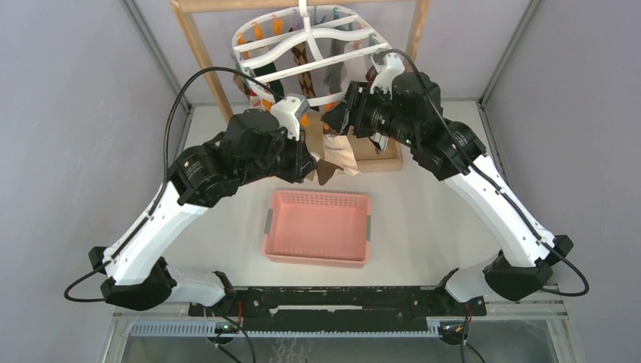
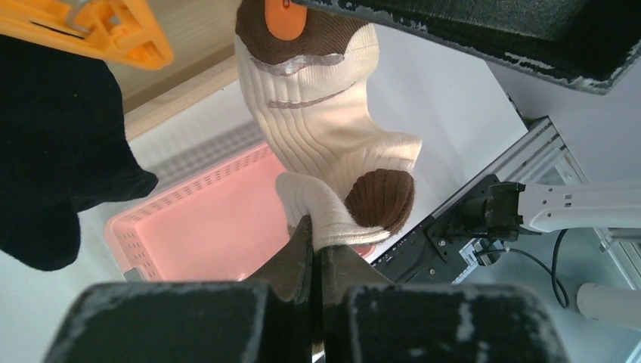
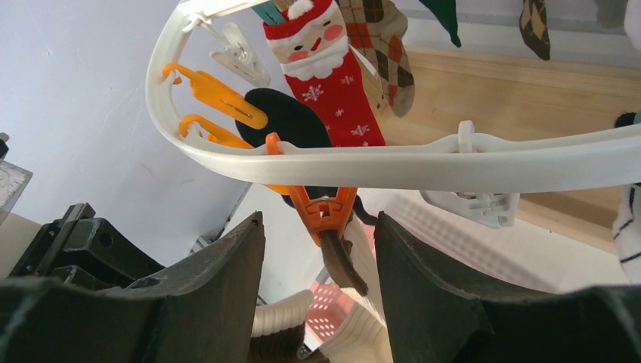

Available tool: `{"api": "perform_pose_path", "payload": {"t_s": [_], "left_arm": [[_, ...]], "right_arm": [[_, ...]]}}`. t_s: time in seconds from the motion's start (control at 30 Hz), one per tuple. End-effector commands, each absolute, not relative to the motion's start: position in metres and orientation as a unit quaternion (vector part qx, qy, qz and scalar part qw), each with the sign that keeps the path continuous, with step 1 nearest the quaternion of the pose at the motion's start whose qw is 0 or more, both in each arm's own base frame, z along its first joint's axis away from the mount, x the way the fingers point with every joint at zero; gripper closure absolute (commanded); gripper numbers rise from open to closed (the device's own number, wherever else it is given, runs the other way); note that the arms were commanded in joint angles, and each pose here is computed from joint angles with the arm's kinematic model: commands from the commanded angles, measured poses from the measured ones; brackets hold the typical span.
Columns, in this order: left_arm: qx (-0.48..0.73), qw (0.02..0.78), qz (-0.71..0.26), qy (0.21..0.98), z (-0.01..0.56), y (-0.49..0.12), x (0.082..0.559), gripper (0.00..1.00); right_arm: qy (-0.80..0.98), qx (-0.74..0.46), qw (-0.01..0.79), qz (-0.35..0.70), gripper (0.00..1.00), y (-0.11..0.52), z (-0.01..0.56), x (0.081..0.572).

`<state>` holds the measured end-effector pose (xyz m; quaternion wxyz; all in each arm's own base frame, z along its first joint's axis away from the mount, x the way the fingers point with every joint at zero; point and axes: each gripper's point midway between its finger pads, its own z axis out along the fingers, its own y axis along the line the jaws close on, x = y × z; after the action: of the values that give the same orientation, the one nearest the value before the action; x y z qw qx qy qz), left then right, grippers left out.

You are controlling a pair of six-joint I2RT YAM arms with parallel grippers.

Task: Remove the socks clipped to the hanger
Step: Remove the sock from the hanger.

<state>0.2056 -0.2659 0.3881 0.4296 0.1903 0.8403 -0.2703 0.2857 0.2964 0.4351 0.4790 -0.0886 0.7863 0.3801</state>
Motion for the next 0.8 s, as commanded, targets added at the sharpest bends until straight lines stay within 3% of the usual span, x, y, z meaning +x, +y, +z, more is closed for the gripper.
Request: {"api": "perform_pose_path", "payload": {"t_s": [0.0,0.77], "left_arm": [[0.193,0.442,-0.298,0.824,0.411,-0.264,0.199,0.96],[0.204,0.426,-0.31,0.825,0.413,-0.261,0.187,0.96]], "right_arm": [[0.745,-0.085,0.532,0.392,0.37,0.291,0.467,0.284],[0.699,-0.073,0.582,0.409,0.38,0.3,0.47,0.298]]}}
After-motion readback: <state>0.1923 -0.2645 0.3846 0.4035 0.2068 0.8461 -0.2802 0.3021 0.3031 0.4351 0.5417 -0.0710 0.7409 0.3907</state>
